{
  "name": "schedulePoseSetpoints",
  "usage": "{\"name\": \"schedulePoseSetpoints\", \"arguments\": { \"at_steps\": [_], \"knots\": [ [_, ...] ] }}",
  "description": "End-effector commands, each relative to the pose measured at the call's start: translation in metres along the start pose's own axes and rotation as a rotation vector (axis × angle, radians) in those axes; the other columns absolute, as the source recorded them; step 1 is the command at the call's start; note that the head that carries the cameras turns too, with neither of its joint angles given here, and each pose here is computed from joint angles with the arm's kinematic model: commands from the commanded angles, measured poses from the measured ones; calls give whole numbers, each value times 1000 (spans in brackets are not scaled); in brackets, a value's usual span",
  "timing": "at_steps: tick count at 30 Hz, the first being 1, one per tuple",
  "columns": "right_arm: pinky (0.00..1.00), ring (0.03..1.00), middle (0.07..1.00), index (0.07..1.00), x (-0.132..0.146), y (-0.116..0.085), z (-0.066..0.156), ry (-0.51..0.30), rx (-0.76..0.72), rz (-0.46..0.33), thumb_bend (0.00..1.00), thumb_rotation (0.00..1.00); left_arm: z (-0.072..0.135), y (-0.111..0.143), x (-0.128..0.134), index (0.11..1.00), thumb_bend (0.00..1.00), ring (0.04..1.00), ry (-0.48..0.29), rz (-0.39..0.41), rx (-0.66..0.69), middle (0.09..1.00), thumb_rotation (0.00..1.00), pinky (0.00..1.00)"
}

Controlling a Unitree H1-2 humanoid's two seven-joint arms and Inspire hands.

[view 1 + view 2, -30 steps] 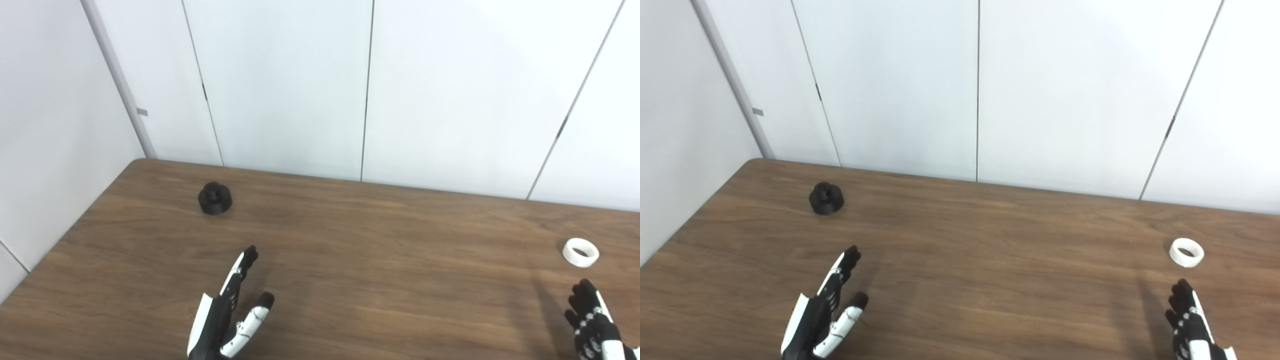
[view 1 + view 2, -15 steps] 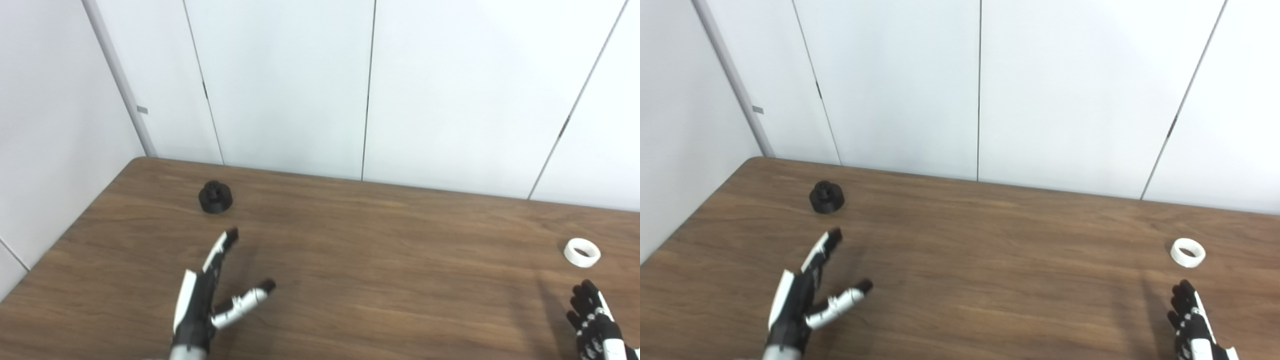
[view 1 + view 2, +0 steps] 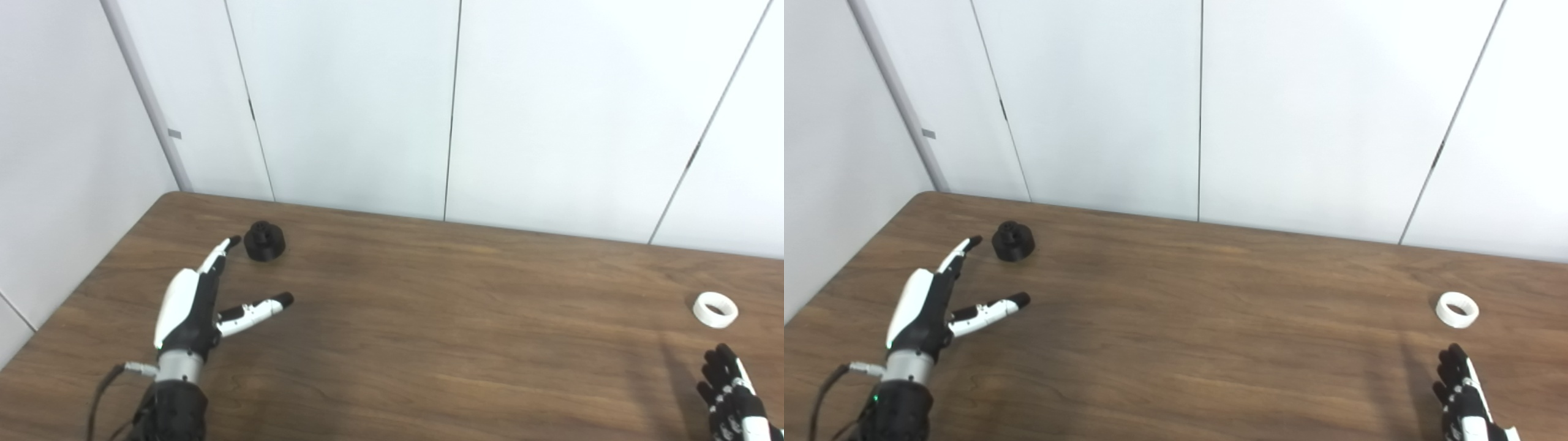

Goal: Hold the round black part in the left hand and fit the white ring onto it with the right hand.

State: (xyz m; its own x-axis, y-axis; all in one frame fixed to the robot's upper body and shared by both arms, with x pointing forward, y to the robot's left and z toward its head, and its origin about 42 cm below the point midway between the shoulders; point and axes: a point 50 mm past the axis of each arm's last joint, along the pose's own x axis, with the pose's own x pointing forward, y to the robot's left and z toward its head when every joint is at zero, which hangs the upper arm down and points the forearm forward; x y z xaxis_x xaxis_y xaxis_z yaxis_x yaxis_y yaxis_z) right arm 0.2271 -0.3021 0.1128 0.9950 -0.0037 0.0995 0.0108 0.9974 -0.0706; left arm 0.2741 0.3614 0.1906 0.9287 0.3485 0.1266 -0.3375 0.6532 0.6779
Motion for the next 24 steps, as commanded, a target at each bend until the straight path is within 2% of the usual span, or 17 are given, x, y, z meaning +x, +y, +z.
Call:
{"name": "schedulePoseSetpoints", "arguments": {
  "at_steps": [1, 6, 12, 16, 24],
  "knots": [
    [1000, 1000, 988, 1000, -9, 4, -13, 40, 27, -5, 464, 1000, 9, 18, 17, 942, 925, 955, -48, 65, 42, 955, 436, 894],
    [1000, 1000, 988, 1000, -9, 4, -14, 39, 38, -7, 489, 1000, 1, 27, 35, 935, 938, 962, -22, 92, 119, 950, 453, 893],
    [1000, 998, 984, 993, -9, 6, -15, 45, 32, -13, 515, 1000, -11, 33, 63, 930, 935, 989, -16, 89, 176, 952, 454, 949],
    [1000, 1000, 991, 999, -9, 6, -15, 43, 33, -5, 505, 1000, -13, 33, 84, 923, 943, 995, -10, 77, 233, 950, 466, 995],
    [1000, 1000, 999, 1000, -10, 7, -13, 45, 29, 0, 489, 1000, -7, 26, 122, 907, 957, 990, 23, 34, 281, 947, 490, 1000]
  ]
}}
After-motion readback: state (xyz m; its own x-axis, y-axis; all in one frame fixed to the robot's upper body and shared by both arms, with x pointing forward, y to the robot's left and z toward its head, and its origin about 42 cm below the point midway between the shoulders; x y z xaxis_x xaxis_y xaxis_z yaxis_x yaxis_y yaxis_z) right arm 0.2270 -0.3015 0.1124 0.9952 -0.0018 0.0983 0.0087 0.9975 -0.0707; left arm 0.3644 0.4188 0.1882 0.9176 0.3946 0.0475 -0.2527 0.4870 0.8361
